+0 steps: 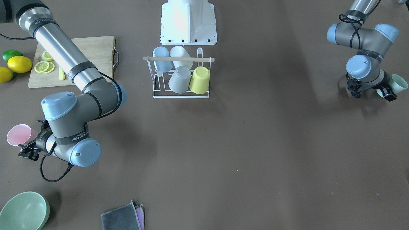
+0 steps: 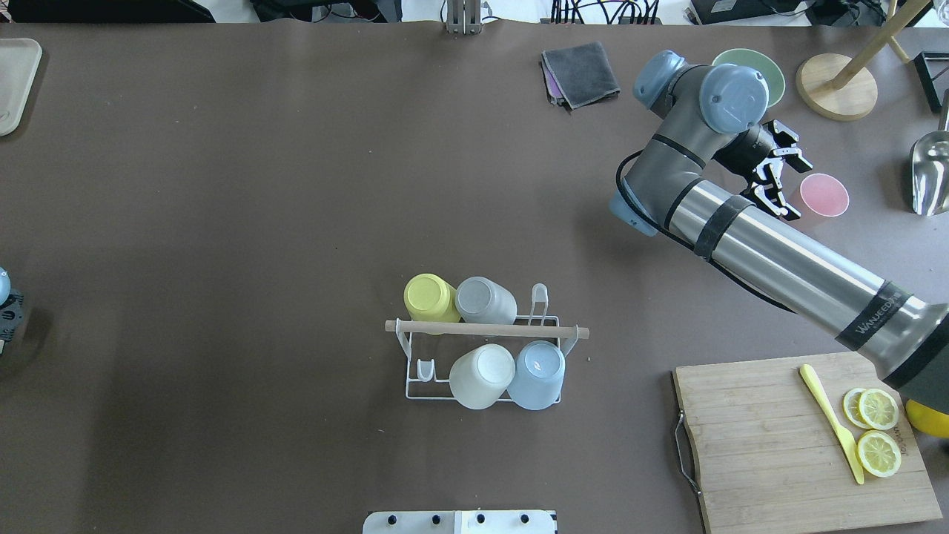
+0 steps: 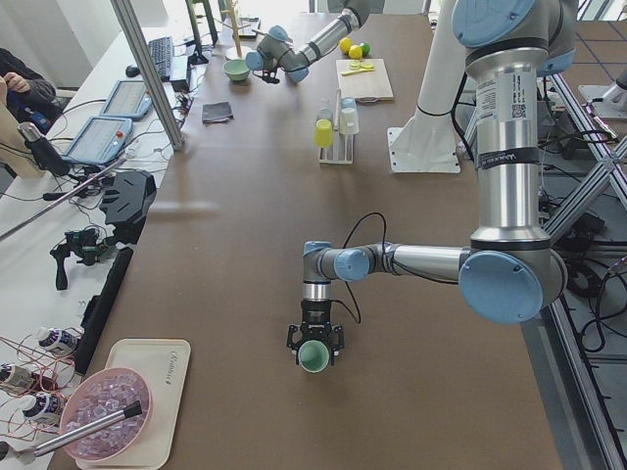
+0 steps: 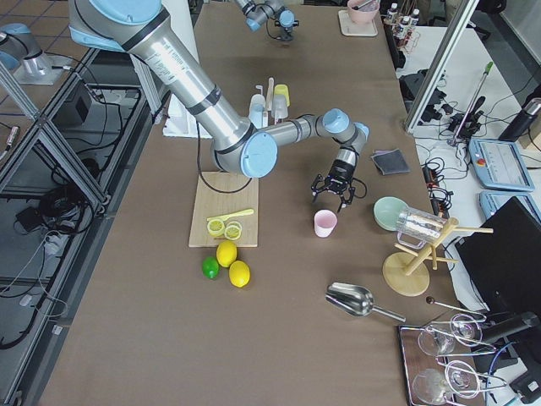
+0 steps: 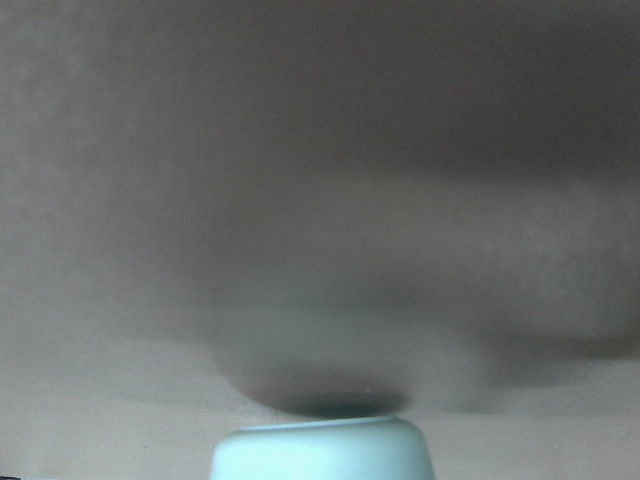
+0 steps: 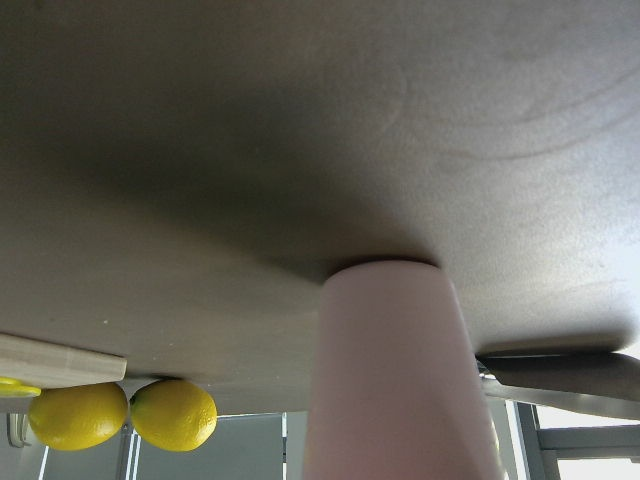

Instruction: Place cup on cup holder

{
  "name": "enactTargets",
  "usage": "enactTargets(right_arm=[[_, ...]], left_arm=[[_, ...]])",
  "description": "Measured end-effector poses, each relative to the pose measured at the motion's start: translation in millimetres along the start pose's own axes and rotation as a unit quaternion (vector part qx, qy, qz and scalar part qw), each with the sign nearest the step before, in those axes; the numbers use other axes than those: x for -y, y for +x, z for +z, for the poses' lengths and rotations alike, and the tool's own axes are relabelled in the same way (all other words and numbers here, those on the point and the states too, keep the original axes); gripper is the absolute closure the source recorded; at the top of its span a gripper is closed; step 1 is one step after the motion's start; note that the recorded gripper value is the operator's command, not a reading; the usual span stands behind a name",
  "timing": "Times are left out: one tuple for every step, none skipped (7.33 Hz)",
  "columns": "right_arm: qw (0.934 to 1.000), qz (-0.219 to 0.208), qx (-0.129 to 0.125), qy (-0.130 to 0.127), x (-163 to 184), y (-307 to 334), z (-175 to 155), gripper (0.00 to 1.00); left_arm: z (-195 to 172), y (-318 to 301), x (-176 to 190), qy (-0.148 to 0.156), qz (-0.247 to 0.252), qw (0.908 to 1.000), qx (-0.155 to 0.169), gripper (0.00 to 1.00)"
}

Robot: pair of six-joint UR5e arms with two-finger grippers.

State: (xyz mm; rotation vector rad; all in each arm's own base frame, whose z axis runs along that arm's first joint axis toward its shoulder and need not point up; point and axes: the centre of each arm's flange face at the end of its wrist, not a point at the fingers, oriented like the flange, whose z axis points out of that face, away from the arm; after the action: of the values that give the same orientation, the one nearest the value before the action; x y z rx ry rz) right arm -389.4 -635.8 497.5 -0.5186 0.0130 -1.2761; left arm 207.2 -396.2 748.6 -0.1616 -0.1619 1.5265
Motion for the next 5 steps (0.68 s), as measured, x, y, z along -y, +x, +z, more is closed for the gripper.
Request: enactTargets(right_arm=[[1.0, -0.005, -0.005, 0.0, 7, -3, 4, 0.0], [0.9998, -0.011, -0.015, -0.004, 15, -7, 7, 0.0], [0.9994, -0.017, -0.03, -0.01, 21, -11, 7, 0.0], [0.9987, -0.022, -0.042, -0.017, 26, -15, 8, 0.0], [0.9982, -0.025, -0.049, -0.023, 29, -17, 9, 0.0]], left_arm=[[3, 3, -3, 0.002, 0.002, 1.0, 0.001, 0.03], [6, 5, -6, 0.002, 0.003, 1.0, 0.001, 0.14], [8, 6, -7, 0.002, 0.003, 1.0, 0.002, 0.45], [9, 7, -9, 0.003, 0.002, 1.0, 0.002, 0.64], [8, 5, -10, 0.005, 0.0, 1.0, 0.003, 0.71]])
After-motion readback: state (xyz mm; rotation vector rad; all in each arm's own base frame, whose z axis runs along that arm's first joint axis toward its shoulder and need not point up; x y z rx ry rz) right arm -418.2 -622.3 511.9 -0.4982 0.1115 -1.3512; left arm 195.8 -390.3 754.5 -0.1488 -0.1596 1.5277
